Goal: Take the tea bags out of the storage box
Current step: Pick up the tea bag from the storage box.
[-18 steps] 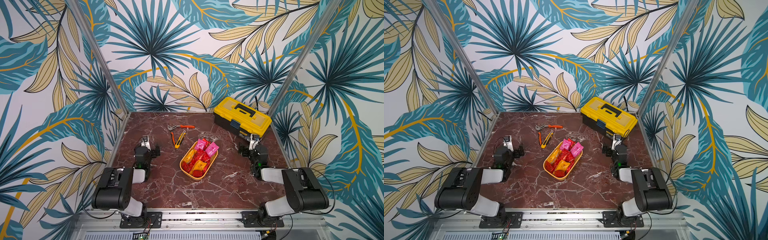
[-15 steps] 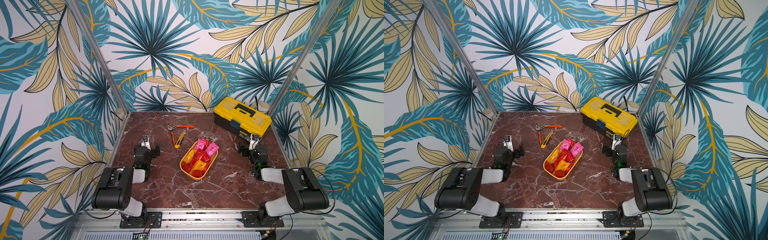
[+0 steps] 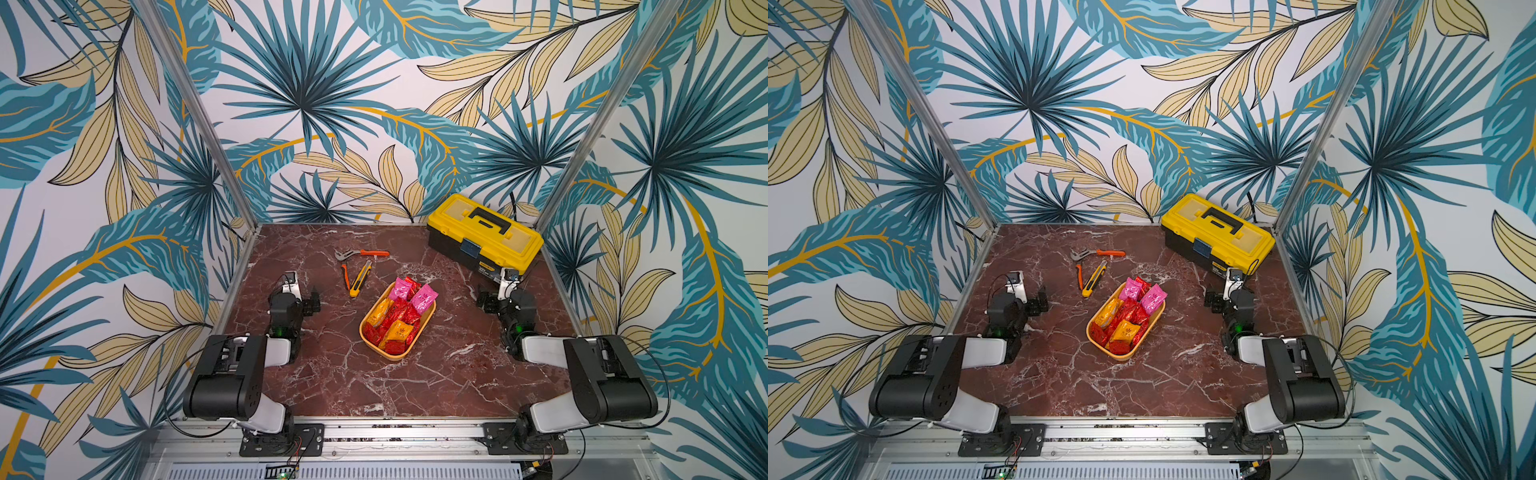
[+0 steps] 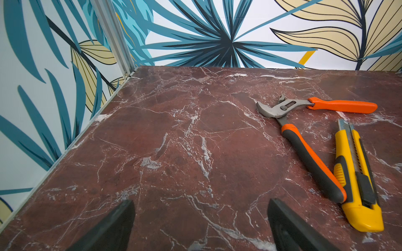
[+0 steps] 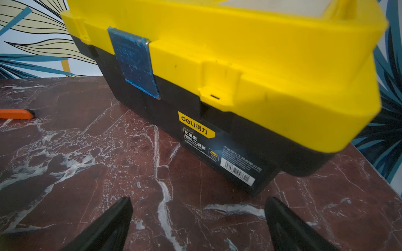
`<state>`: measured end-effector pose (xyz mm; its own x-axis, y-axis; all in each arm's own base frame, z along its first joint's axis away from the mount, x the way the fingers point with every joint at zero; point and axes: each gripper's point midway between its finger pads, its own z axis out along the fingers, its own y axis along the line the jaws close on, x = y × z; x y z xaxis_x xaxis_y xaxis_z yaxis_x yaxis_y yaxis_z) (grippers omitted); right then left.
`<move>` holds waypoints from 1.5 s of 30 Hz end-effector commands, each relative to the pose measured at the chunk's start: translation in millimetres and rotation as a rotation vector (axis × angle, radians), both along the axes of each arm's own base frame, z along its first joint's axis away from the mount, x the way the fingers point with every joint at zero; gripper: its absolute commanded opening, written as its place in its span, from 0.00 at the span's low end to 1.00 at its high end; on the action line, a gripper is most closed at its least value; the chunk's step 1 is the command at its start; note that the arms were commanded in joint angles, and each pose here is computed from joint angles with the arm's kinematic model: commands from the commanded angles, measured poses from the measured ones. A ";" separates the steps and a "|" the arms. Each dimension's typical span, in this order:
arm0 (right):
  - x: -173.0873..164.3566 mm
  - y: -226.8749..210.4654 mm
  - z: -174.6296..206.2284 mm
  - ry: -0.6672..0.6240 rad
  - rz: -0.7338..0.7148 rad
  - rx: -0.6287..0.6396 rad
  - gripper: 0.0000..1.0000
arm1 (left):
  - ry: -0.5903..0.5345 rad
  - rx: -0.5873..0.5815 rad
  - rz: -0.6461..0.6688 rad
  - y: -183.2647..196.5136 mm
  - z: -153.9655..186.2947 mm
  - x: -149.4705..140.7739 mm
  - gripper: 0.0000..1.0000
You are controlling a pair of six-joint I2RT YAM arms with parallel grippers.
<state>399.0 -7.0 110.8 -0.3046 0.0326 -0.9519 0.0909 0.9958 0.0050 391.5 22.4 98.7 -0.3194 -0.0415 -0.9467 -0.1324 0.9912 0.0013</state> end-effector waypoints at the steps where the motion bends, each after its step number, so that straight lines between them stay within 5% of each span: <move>1: 1.8 -3.7 -1.3 0.005 -0.018 0.002 1.00 | -0.043 0.006 -0.001 2.2 15.9 11.6 1.00; 27: 3.7 -5.2 10.0 -0.018 -0.022 -0.005 1.00 | -0.058 -0.001 -0.026 1.3 22.1 15.5 1.00; 29: 4.5 -12.7 26.5 0.056 -0.075 0.008 1.00 | 0.049 -0.004 -0.020 0.0 30.2 23.5 1.00; 33: -2.4 -34.2 56.6 0.195 -0.279 0.135 0.99 | 0.256 -0.085 0.178 22.4 58.7 30.4 1.00; 36: -6.8 -11.7 66.3 0.257 -0.215 0.290 1.00 | 0.283 -0.251 0.226 14.6 77.0 20.3 1.00; 40: -26.5 27.4 74.0 0.329 -0.064 0.481 0.96 | 0.313 -0.556 0.056 -40.6 91.8 -6.0 1.00; 45: -59.8 57.2 81.8 0.343 0.066 0.624 0.84 | 0.364 -0.736 -0.109 -107.1 93.8 -59.2 1.00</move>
